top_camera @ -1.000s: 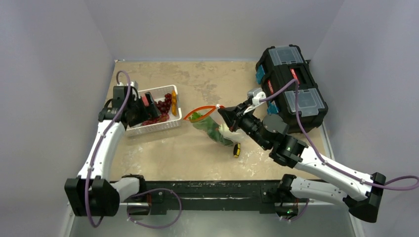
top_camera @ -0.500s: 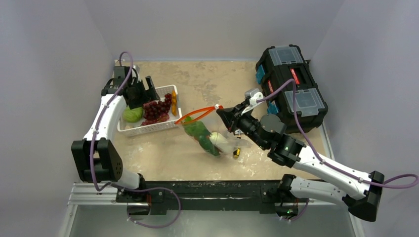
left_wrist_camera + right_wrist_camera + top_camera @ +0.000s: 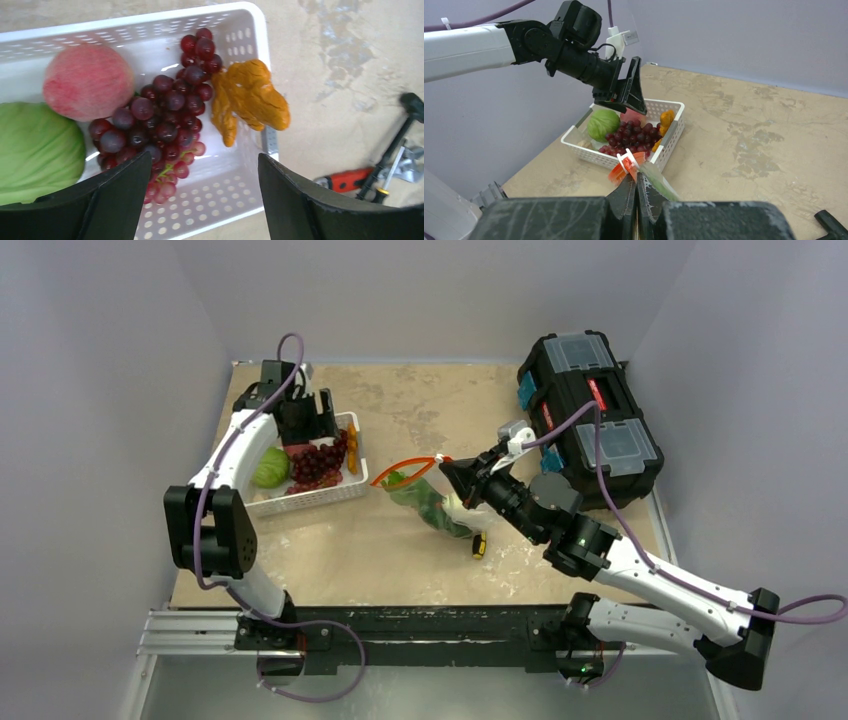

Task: Place the food in the zip-top bag and seal the zipper
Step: Pick up the fake fruit from the bin.

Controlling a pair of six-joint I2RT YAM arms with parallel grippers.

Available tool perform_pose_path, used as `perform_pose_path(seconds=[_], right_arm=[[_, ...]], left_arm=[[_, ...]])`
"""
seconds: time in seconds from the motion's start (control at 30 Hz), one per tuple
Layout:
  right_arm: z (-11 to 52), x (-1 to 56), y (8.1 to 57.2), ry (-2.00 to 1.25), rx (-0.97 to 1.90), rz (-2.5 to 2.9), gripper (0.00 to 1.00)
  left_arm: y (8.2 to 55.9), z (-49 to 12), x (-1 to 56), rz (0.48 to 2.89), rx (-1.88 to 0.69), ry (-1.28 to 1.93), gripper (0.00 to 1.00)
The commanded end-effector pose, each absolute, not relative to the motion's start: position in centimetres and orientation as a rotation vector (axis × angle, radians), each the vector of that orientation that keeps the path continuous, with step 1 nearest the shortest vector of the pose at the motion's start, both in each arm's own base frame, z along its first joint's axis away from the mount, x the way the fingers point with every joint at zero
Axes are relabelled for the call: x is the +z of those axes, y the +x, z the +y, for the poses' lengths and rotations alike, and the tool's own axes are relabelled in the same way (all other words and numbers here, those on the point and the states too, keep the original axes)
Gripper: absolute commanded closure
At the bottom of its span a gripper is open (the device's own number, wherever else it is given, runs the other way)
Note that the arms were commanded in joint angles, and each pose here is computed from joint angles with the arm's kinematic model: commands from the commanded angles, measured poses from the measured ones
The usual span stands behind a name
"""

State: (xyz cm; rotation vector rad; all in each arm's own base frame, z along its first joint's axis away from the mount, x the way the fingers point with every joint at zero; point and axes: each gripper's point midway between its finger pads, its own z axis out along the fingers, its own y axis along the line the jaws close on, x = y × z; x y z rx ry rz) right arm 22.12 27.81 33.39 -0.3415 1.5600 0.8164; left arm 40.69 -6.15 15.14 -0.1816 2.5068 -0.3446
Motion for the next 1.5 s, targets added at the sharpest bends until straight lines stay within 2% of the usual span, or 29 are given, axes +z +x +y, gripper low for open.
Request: perform_pose_path(seconds=[0.0,0.13,0.3,0.43,0.6,0.7,0.87,1.07,1.27,1.47], right_arm=[[27.2,35.9,21.7,-0.315,0.85,1.495,1.0],[27.5,35.7,21.8,-0.318,0.851,1.506,1.0],[27.9,35.8,21.8,-0.32,0.867,1.507,1.0],[28.2,35.6,21.9,-0.32,0.876,1.514,1.0],[28.6,35.9,21.9,-0.327,0.887,1.518,1.0],[28.3,35.5,21.9,-0.317,0.879,1.524,1.0],[28.7,35.8,21.8,-0.324,0.892,1.53,1.0],[28.3,36.1,21.9,-0.304,0.893,1.516,1.0],[28.9,36.0,21.5,-0.317,0.929,1.519,1.0],[29.6,35.9,21.5,-0.321,0.958,1.524,1.0]], left_arm=[[41.2,-3.9,14.5,2.531,-0.097,-0.136,0.21],[39.9,-2.6,11.8,2.65,0.131,-0.1,0.14],[38.3,-0.8,11.0,2.696,0.326,-0.115,0.15],[38.0,-1.4,10.4,2.727,0.273,-0.082,0.18],[38.0,-1.4,9.0,2.778,0.29,-0.053,0.14],[38.6,-1.7,8.5,2.798,0.268,-0.05,0.16],[38.8,-2.1,7.3,2.835,0.235,-0.026,0.33],[39.0,-2.1,7.5,2.835,0.226,0.001,0.67],[38.9,-2.4,10.3,2.757,0.179,0.005,1.0],[38.0,-2.2,14.7,2.597,0.152,-0.008,1.0]])
